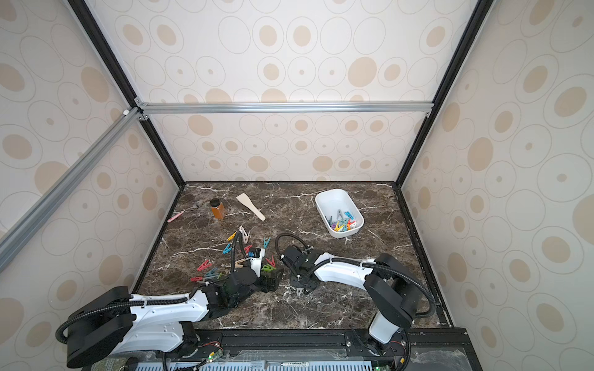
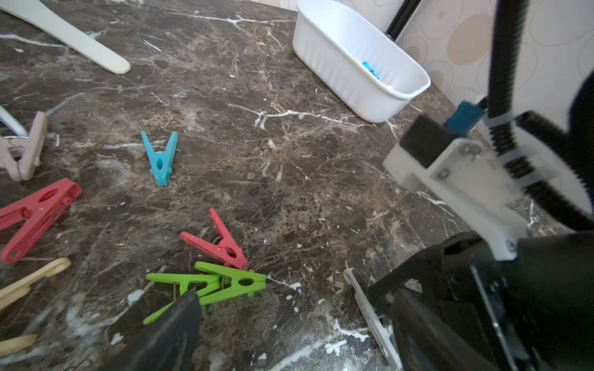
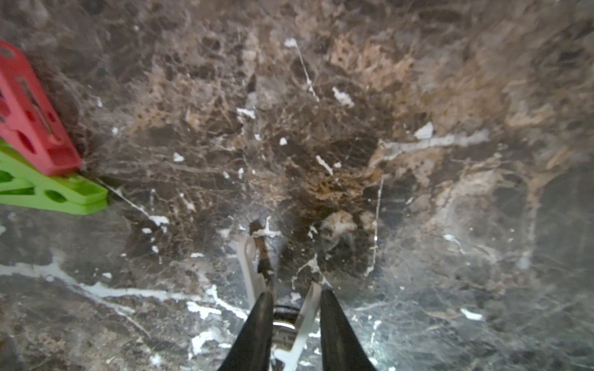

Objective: Put the clothespins into the storage box
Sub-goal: Pick up the clothespin from the center of the board.

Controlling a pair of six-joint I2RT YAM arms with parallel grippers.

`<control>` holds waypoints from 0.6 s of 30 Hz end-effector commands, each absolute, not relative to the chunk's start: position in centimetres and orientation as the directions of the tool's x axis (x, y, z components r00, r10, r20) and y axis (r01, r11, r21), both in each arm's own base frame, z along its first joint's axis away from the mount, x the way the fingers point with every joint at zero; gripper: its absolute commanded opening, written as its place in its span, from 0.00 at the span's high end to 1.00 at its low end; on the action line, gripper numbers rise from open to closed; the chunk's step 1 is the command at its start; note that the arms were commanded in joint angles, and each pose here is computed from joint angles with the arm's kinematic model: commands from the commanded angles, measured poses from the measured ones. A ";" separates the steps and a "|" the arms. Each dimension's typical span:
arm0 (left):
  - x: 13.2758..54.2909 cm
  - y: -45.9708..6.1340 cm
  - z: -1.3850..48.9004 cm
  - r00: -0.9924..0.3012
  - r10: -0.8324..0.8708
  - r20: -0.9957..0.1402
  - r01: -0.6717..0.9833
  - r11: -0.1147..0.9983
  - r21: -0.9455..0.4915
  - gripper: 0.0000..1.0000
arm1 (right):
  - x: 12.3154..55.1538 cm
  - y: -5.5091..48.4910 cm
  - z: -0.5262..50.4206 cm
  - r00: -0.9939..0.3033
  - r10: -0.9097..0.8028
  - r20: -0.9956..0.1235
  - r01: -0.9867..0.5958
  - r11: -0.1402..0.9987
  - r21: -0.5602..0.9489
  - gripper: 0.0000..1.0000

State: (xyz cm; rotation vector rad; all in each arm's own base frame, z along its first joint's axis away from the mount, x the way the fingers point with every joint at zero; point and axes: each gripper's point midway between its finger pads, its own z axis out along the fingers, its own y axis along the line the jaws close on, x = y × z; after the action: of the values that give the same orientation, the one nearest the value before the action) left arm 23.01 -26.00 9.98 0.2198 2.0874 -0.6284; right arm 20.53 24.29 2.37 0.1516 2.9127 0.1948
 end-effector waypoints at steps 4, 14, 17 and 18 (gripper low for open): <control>23.3 -26.8 11.1 -0.551 -0.117 -0.826 0.392 0.838 -0.380 0.08 | 20.1 24.1 1.1 -0.973 0.148 -0.179 0.125 0.984 0.130 0.80; 23.6 -26.6 12.1 -0.531 -0.125 -0.838 0.390 0.842 -0.373 0.08 | 23.0 23.5 6.6 -0.943 0.064 -0.327 0.038 0.995 0.087 0.93; 23.9 -26.9 13.6 -0.490 -0.128 -0.862 0.409 0.840 -0.357 0.08 | 25.5 22.2 9.8 -0.915 0.066 -0.399 0.032 0.995 0.091 0.93; 24.0 -27.1 14.2 -0.471 -0.128 -0.873 0.425 0.834 -0.352 0.08 | 26.7 21.2 10.9 -0.900 0.073 -0.430 0.040 0.996 0.085 0.93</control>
State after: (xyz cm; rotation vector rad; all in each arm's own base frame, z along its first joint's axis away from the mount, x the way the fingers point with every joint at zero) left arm 23.23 -26.23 10.92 0.2217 2.0550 -0.6393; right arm 23.94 23.96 7.03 0.0880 2.7991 0.1780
